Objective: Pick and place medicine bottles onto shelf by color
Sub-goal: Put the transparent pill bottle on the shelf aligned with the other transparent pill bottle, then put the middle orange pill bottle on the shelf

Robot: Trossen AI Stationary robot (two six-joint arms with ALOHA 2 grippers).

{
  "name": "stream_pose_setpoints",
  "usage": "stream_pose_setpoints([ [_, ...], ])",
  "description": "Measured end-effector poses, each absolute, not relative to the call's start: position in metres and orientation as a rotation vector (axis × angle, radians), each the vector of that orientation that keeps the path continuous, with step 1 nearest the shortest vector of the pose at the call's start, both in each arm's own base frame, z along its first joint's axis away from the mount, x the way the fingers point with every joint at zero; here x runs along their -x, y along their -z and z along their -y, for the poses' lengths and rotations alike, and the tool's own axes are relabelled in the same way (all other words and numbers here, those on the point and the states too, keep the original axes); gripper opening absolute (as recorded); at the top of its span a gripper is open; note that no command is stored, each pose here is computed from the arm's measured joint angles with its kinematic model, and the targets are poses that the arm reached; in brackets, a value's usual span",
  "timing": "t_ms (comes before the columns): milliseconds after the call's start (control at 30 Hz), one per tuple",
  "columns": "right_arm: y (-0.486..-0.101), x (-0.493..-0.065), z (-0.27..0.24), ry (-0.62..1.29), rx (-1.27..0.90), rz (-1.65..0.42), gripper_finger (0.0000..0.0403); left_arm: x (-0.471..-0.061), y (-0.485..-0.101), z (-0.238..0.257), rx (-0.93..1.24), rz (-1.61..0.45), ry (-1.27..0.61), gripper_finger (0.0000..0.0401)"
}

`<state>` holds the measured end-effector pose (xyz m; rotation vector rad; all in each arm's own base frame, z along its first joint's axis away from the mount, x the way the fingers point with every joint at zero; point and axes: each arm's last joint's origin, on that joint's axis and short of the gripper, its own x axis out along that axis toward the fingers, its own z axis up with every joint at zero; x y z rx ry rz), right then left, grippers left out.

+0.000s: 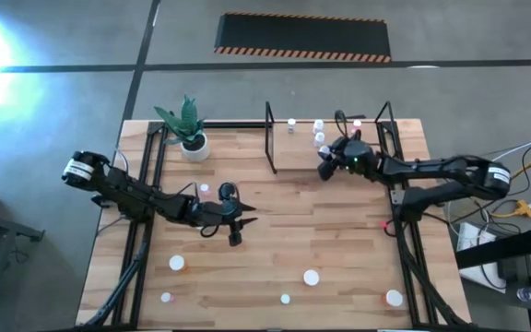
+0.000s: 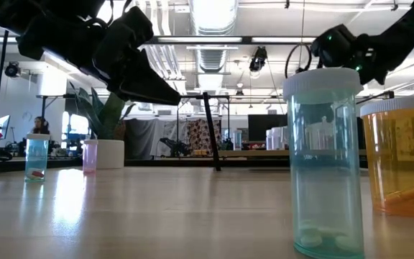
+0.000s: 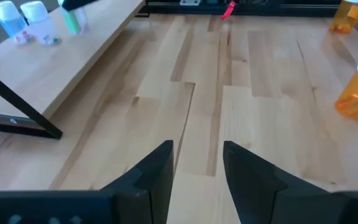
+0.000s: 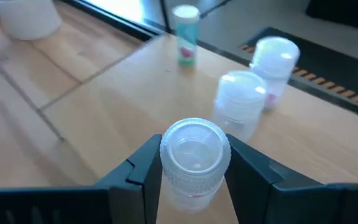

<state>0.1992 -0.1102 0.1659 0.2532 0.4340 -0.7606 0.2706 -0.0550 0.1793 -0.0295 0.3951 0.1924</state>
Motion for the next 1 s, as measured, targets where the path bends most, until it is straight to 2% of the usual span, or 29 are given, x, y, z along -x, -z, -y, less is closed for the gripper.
stream_pose_setpoints([
  [433, -0.16, -0.211, 0.121, 0.758, -0.242, -0.491, 0.0143, -0.27, -0.179, 0.055, 0.032, -0.39, -0.192, 0.0123],
  [833, -0.163, -0.21, 0.121, 0.779, -0.222, -0.494, 0.0228, -0.269, -0.178, 0.055, 0.034, -0.393, -0.193, 0.0123],
  [1000, -0.178, -0.21, 0.119, 0.74, -0.205, -0.476, 0.0252, -0.269, -0.178, 0.055, 0.035, -0.392, -0.193, 0.0123],
])
